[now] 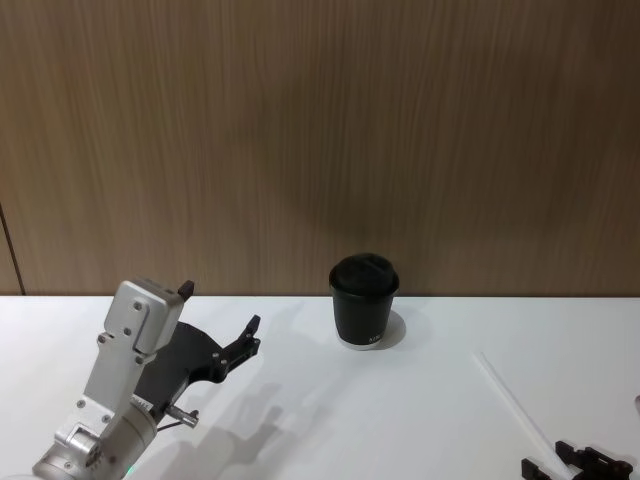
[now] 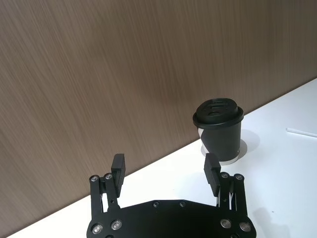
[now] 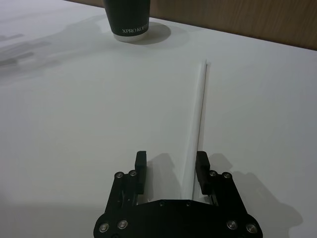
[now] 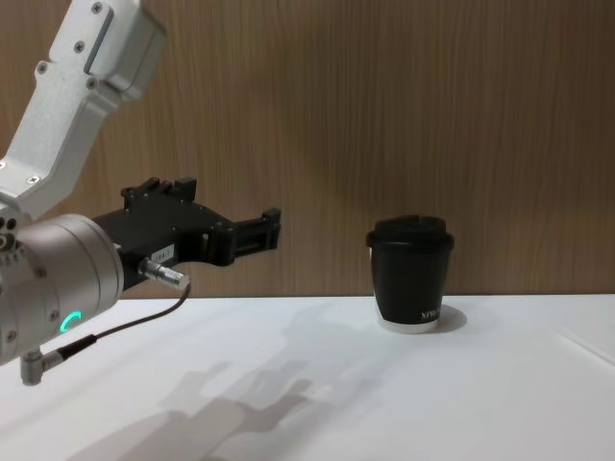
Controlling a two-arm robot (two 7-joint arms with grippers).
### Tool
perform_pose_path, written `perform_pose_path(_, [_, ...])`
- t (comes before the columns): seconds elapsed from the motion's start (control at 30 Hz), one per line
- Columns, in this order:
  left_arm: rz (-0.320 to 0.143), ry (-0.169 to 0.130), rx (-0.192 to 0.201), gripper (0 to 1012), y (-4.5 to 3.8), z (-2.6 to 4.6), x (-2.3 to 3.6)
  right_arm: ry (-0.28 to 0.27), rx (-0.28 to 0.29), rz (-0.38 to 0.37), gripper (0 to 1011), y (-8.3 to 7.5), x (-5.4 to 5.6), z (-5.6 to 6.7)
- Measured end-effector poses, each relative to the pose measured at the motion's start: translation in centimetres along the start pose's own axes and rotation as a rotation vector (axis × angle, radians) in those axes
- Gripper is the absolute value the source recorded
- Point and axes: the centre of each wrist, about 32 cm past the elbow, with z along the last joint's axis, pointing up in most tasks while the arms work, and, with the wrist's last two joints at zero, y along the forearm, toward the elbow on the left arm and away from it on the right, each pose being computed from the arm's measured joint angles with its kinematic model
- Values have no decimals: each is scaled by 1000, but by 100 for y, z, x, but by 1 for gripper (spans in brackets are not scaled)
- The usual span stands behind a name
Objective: Pick up the straw with one hand, pass it to the other hand, and insert it into the cup.
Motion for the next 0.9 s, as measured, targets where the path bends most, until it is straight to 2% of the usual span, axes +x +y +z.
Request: perform_pose_path(0.9, [0,0,0,1002,0,0,0,1,-3,0,427,-1,-1,-6])
